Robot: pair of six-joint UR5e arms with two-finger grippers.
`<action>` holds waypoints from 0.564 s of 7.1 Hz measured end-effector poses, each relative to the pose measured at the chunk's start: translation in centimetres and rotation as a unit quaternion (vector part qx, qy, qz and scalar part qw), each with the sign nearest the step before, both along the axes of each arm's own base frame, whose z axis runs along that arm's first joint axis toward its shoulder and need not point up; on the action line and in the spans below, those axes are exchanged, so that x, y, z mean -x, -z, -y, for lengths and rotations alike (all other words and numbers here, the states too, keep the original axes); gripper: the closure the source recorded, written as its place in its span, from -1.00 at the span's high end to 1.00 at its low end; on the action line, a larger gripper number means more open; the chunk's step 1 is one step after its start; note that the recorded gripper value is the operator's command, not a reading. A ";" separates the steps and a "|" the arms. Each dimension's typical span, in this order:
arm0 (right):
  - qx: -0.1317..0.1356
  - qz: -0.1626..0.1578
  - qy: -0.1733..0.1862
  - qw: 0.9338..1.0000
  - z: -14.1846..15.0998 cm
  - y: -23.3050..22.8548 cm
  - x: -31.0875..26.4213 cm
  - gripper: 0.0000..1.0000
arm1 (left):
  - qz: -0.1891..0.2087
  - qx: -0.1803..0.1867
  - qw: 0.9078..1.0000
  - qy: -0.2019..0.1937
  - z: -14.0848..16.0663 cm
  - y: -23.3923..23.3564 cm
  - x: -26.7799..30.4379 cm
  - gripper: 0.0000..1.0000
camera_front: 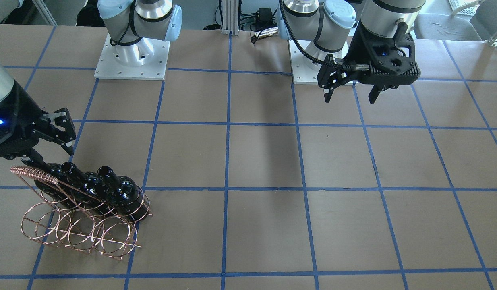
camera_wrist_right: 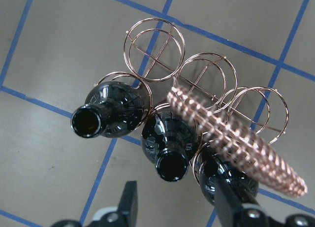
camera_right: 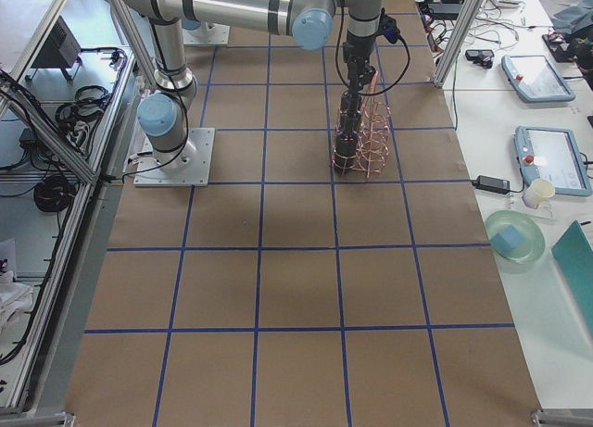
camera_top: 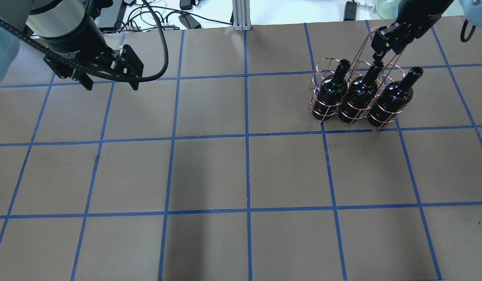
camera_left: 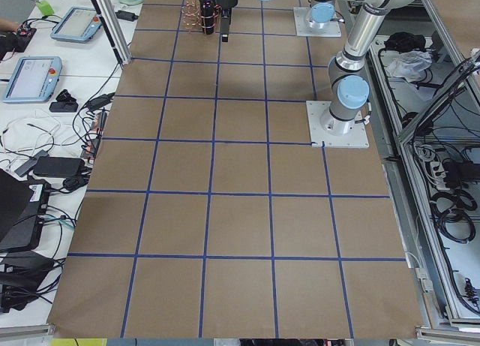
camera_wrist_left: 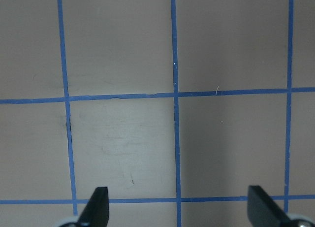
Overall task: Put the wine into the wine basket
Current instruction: 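Open the right gripper and raise it away from the rack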
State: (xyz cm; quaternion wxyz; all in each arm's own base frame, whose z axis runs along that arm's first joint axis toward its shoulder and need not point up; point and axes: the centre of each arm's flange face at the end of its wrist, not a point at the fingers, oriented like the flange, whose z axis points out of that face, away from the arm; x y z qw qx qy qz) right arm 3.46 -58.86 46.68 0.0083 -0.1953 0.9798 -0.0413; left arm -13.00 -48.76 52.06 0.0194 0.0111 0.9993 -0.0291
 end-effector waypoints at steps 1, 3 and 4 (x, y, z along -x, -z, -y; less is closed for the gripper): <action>0.005 -0.001 0.003 1.000 -0.1 -0.3 0.0 1.00 | 0.000 -0.001 1.000 0.000 0.1 0.1 0.0 1.00; 0.027 0.001 0.047 0.999 -1.8 -3.0 -1.0 1.00 | -0.003 -0.003 1.000 0.000 0.2 0.3 0.0 1.00; 0.041 0.005 0.084 0.996 -3.5 -5.2 -3.1 1.00 | -0.003 -0.004 1.000 0.001 0.1 0.3 0.1 1.00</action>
